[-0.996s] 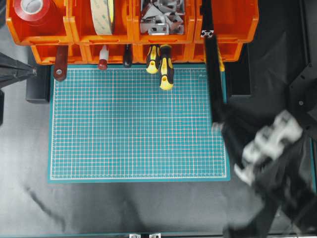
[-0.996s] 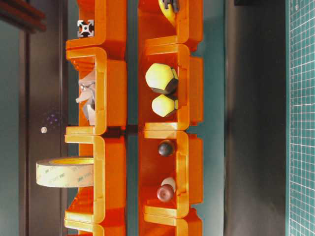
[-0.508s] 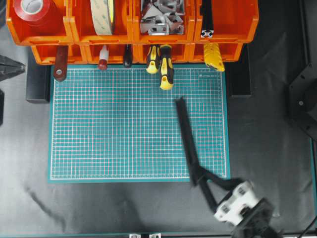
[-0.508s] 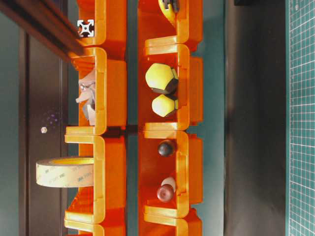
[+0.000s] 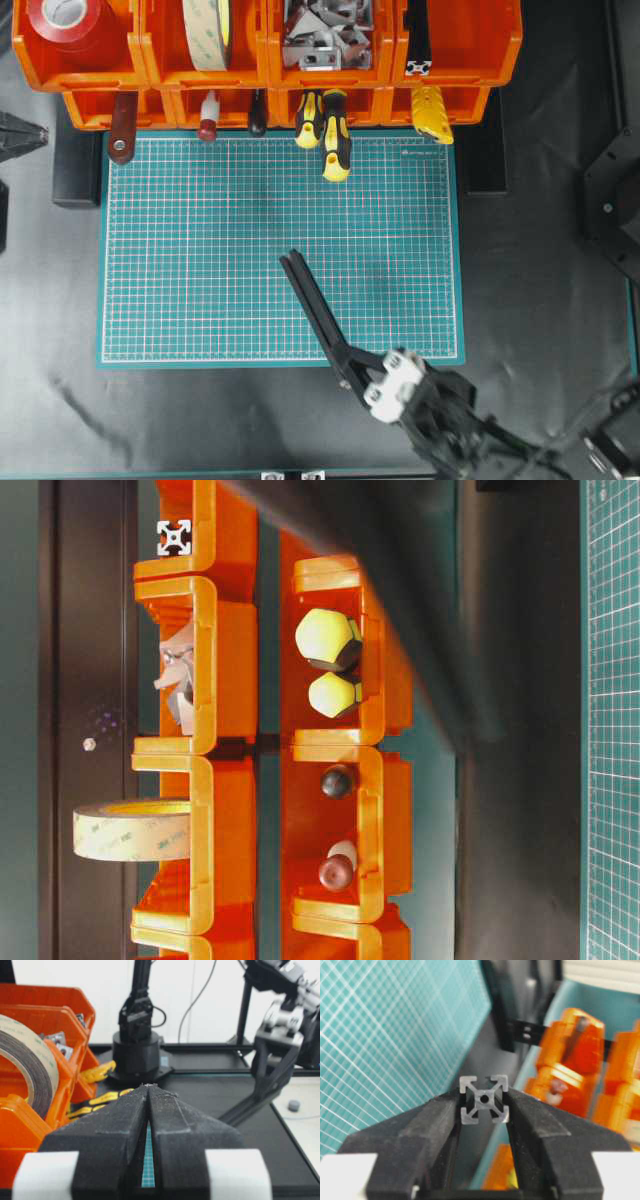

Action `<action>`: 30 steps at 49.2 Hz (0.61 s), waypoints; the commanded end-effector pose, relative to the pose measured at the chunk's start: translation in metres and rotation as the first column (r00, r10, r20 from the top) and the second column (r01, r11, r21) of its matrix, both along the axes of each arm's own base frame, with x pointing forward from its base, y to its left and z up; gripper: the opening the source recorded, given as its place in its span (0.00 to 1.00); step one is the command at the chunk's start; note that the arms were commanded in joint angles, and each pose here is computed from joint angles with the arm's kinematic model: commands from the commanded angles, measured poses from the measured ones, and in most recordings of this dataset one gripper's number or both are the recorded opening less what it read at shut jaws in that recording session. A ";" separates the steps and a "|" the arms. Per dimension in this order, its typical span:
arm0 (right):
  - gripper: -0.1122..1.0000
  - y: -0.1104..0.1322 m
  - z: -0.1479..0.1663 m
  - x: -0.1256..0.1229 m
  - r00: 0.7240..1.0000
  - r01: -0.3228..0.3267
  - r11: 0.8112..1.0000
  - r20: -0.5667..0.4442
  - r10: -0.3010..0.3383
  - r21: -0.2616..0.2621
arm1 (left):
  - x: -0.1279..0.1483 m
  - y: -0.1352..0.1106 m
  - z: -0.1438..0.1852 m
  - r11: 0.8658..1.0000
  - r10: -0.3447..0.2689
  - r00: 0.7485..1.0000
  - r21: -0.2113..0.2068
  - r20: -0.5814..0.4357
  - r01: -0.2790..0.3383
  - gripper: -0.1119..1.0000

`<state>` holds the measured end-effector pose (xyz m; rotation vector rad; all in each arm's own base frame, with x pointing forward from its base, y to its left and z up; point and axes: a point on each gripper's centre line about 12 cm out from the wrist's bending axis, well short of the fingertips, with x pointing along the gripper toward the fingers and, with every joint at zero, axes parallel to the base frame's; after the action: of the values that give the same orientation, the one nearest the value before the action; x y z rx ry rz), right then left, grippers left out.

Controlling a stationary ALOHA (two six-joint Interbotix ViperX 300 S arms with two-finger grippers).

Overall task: Pick frame from container rack with right arm.
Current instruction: 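Pull the bars out of the rack and swing them over the mat, then lower the held bars onto the teal mat center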

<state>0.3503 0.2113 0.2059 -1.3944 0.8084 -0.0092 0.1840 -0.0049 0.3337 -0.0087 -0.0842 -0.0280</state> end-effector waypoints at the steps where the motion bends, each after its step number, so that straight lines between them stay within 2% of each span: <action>1: 0.34 -0.013 0.000 0.008 1.000 -0.027 0.997 0.010 0.026 0.071 | 0.001 0.000 0.013 1.000 -0.002 1.000 -0.004 0.029 0.002 0.10; 12: 0.34 -0.041 -0.015 0.030 0.998 -0.058 0.987 -0.010 0.060 0.153 | 0.001 0.000 0.013 0.999 -0.005 0.999 -0.031 0.033 0.006 0.10; 22: 0.34 -0.068 -0.026 0.040 0.998 -0.040 0.982 -0.031 0.047 0.185 | 0.002 0.000 0.012 0.999 -0.005 1.000 -0.043 0.025 0.007 0.10; 30: 0.34 -0.080 -0.031 0.045 0.998 -0.031 0.977 -0.040 0.040 0.212 | 0.002 0.000 0.012 0.999 -0.005 1.000 -0.042 0.023 0.006 0.10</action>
<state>0.3915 0.1340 0.1603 -1.2412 0.8387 0.1365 0.1843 -0.0049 0.3336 -0.0501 -0.0836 -0.0298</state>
